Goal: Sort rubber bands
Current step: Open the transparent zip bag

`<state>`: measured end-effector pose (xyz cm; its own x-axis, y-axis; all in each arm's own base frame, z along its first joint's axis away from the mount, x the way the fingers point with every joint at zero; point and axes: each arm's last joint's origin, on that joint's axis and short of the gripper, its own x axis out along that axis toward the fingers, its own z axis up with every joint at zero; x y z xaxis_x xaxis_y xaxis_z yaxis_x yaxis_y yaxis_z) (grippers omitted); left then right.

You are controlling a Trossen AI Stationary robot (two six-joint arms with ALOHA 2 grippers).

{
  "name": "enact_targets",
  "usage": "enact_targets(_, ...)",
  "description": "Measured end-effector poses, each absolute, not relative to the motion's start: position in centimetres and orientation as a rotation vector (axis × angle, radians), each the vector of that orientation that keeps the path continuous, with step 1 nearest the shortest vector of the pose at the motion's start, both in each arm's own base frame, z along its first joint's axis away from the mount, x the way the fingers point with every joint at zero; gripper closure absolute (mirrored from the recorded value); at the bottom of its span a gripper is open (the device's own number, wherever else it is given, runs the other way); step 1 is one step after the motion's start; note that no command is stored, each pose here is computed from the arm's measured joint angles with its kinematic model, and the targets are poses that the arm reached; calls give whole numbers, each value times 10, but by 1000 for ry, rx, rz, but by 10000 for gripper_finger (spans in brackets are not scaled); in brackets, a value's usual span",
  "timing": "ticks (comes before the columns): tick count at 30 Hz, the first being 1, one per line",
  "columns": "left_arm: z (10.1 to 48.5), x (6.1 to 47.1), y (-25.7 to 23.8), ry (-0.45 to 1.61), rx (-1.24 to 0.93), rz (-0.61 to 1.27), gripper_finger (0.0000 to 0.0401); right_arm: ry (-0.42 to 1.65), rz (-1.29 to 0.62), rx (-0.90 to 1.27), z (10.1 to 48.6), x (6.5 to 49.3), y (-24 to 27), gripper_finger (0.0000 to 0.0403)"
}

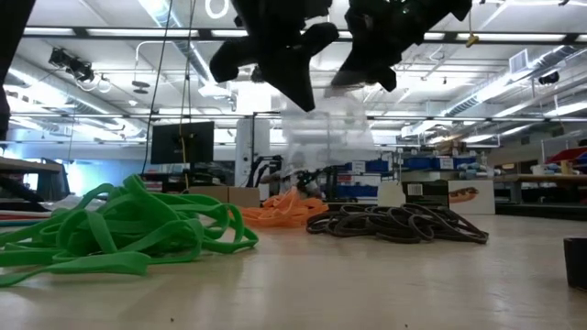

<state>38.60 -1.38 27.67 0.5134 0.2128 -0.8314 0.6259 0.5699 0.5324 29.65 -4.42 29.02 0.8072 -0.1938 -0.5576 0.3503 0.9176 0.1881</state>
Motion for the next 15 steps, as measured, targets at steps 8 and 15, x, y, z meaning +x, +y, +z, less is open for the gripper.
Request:
enact_targets(8, 278, 386, -35, 1004, 1024, -313, 399, 441, -376, 264, 299, 301, -48, 403)
enact_targets(15, 278, 384, -42, 987, 1011, -370, 400, 392, -419, 264, 302, 303, -49, 403)
